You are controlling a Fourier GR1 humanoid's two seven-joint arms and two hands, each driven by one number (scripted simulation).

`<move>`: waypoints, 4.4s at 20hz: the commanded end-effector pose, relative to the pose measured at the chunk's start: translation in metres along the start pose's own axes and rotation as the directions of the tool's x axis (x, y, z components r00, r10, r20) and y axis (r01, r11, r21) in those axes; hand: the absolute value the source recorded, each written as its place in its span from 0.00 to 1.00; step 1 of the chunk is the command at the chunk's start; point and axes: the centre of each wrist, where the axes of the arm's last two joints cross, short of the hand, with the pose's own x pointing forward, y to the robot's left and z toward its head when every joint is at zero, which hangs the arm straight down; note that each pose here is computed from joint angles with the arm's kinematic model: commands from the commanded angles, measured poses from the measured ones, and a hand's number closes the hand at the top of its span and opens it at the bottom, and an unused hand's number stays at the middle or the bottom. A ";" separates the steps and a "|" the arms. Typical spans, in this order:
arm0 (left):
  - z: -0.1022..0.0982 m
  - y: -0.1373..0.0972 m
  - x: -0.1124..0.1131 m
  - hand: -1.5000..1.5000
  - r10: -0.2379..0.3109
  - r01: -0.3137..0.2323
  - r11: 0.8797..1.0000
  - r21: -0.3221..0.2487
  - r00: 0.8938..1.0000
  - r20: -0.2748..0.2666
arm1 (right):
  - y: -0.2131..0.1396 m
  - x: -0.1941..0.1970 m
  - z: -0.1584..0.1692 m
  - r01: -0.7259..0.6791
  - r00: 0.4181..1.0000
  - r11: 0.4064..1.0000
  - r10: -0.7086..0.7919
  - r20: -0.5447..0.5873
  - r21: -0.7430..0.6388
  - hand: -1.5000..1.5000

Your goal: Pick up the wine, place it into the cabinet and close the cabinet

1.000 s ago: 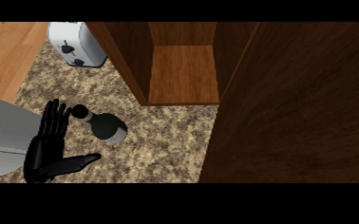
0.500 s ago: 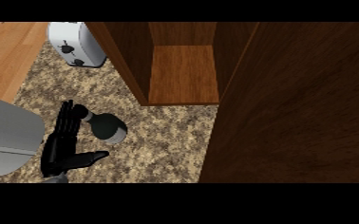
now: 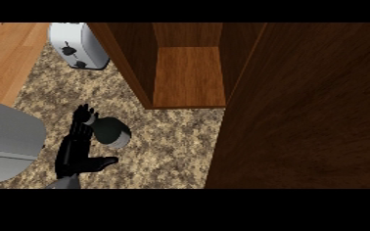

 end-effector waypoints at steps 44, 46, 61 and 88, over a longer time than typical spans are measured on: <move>0.001 -0.073 0.020 1.00 0.045 -0.012 0.933 -0.360 0.996 0.081 | -0.006 0.016 0.048 0.014 0.996 0.999 -0.009 0.091 -0.051 0.00; 0.001 -0.108 0.029 1.00 0.051 -0.030 0.933 -0.359 0.997 0.051 | -0.012 0.012 0.035 -0.028 0.995 0.997 0.035 0.097 -0.075 0.00; -0.024 -0.172 0.071 1.00 -0.036 0.080 0.961 -0.267 0.986 0.163 | -0.018 0.018 0.050 -0.023 0.996 0.998 0.027 0.090 -0.050 0.00; -0.121 -0.229 0.069 1.00 -0.171 0.207 0.946 -0.248 0.972 0.162 | -0.018 0.011 0.050 0.003 0.995 0.999 0.002 0.099 -0.045 0.00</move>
